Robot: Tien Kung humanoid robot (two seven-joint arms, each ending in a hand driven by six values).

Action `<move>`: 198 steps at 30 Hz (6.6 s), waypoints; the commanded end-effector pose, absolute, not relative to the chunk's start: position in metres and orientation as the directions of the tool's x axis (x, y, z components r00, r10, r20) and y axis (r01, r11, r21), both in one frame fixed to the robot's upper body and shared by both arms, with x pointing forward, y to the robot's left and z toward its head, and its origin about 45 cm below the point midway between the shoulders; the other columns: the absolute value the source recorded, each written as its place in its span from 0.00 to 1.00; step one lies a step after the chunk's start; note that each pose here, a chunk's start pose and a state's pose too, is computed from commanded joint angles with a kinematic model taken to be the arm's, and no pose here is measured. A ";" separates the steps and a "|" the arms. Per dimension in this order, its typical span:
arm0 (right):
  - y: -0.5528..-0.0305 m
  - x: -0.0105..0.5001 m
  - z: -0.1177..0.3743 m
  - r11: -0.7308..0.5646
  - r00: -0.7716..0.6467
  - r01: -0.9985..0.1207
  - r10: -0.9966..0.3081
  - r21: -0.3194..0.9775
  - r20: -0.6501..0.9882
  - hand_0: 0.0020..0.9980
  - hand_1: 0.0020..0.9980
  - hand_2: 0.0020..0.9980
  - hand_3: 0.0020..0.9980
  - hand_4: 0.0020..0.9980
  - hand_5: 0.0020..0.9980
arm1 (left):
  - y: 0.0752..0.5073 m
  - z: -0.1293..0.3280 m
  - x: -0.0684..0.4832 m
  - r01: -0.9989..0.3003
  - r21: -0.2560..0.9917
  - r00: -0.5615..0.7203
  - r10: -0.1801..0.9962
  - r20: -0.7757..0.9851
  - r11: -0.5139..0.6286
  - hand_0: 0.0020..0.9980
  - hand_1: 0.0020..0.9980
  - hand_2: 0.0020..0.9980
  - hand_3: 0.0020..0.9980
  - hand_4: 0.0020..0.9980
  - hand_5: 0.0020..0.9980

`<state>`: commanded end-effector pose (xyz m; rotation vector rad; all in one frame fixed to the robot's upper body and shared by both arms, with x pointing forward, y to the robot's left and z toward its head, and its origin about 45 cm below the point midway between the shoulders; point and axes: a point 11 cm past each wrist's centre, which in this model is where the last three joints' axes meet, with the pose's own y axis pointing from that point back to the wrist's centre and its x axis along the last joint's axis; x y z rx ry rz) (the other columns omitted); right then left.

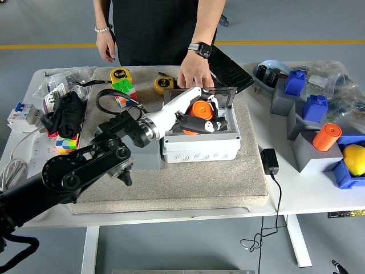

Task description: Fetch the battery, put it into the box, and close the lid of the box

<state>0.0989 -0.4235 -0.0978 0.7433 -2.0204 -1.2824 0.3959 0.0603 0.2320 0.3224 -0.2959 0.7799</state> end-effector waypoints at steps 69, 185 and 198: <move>-0.424 0.097 -0.098 0.377 -0.652 -0.133 -0.730 0.916 0.206 0.66 0.64 0.64 0.54 0.88 0.43 | 0.073 0.241 0.419 -0.784 0.133 0.595 0.672 0.441 0.607 0.45 0.53 0.58 0.59 0.92 0.00; -0.423 0.098 -0.098 0.383 -0.656 -0.144 -0.727 0.912 0.201 0.66 0.64 0.64 0.53 0.88 0.43 | 0.098 0.244 0.399 -0.767 0.218 0.627 0.635 0.451 0.603 0.69 0.64 0.63 0.65 0.99 0.27; -0.422 0.098 -0.098 0.381 -0.656 -0.146 -0.728 0.913 0.199 0.66 0.64 0.64 0.53 0.88 0.43 | 0.094 0.224 0.390 -0.745 0.269 0.660 0.617 0.428 0.610 0.69 0.64 0.63 0.64 0.99 0.28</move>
